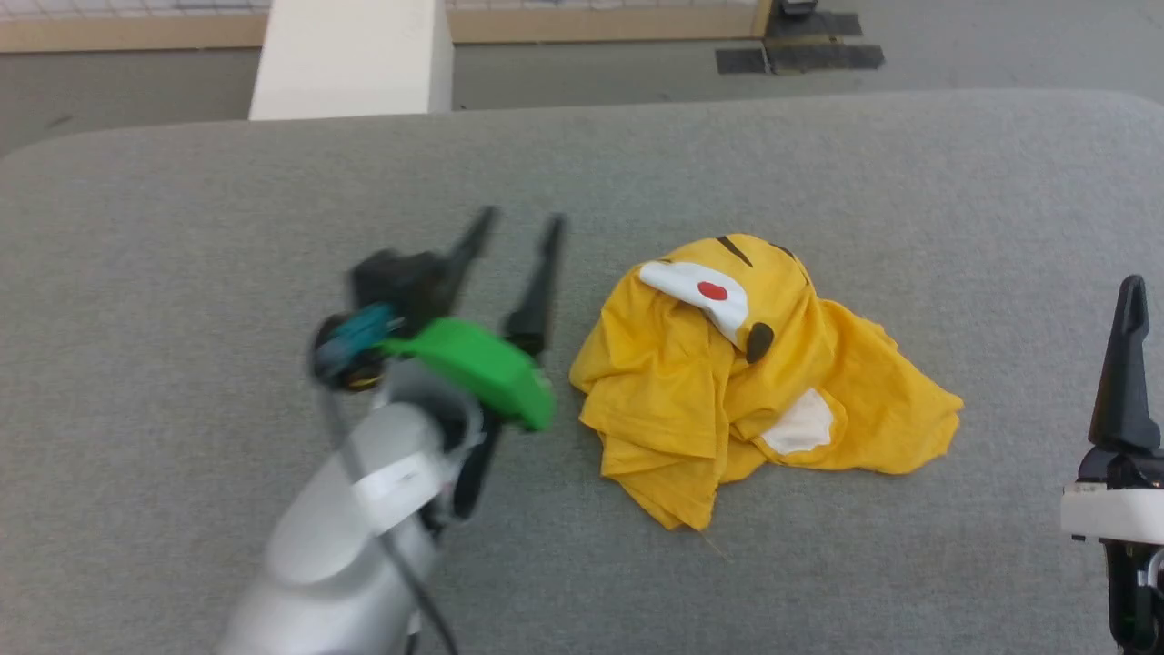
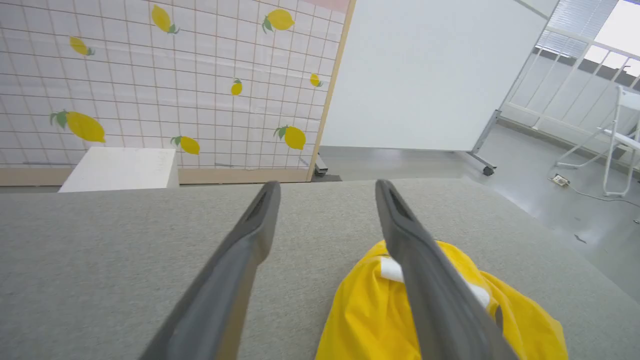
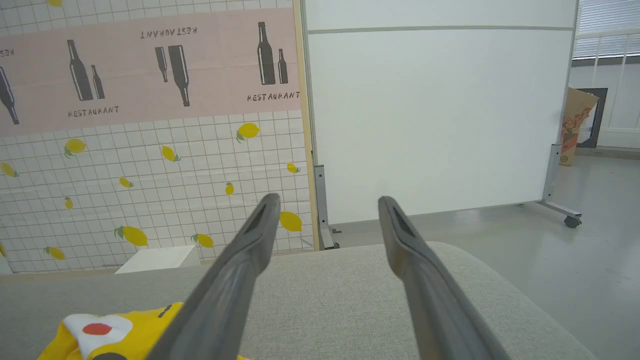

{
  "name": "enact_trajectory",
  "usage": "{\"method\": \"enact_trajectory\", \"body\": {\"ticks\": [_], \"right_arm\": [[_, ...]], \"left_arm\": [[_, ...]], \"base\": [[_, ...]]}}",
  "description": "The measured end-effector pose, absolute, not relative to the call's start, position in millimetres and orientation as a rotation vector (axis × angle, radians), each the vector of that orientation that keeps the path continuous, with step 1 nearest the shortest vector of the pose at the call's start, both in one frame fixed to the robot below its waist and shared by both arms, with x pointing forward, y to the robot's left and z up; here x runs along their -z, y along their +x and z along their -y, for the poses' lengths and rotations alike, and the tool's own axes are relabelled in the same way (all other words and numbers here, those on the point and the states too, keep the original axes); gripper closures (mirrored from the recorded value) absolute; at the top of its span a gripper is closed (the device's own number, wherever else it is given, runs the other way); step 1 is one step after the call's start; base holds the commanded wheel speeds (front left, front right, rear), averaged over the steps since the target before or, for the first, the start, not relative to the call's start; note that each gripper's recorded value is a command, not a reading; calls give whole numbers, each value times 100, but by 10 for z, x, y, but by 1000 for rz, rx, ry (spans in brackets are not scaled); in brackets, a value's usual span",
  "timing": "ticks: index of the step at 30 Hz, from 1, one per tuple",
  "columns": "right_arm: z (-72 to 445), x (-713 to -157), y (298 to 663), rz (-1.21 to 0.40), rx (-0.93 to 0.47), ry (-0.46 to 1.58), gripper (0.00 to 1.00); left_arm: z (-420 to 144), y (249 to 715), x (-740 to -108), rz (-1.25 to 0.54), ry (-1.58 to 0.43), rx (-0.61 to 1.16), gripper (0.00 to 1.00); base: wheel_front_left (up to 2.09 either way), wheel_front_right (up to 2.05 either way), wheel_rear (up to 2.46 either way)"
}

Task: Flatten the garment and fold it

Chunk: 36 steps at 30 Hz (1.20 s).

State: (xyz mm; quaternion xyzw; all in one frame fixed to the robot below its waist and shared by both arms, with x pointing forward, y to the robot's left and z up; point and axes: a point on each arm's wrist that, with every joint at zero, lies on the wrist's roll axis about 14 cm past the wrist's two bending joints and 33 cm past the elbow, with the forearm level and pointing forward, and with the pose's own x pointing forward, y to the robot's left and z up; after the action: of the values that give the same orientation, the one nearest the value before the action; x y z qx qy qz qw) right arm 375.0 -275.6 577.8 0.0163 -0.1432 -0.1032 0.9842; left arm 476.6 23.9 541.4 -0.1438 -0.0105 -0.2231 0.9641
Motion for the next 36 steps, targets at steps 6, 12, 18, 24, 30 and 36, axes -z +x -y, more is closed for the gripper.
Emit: {"method": "enact_trajectory", "body": {"ticks": [6,12,18,24,30,36], "right_arm": [[2674,-5776,3744,289,182,53,0],[2601,-5640,3743,247,162,66,0],[2501,-5453,3756,189,135,79,0],[2416,-5200,3742,113,116,95,0],[2338,-5173,3781,101,92,78,0],[2236,-5361,4036,105,55,61,0]], "left_arm": [[-1158,4604,-5672,175,-203,197,0],[-1661,4295,-5939,308,-94,36,0],[-1764,4046,-5759,283,-11,-4,0],[-1670,3938,-5512,208,-97,47,0],[-1721,3927,-5412,183,-152,25,0],[-1726,3967,-5337,168,-154,29,0]], "base": [[0,0,0],[0,0,0],[0,0,0],[0,0,0],[0,0,0],[0,0,0]]}}
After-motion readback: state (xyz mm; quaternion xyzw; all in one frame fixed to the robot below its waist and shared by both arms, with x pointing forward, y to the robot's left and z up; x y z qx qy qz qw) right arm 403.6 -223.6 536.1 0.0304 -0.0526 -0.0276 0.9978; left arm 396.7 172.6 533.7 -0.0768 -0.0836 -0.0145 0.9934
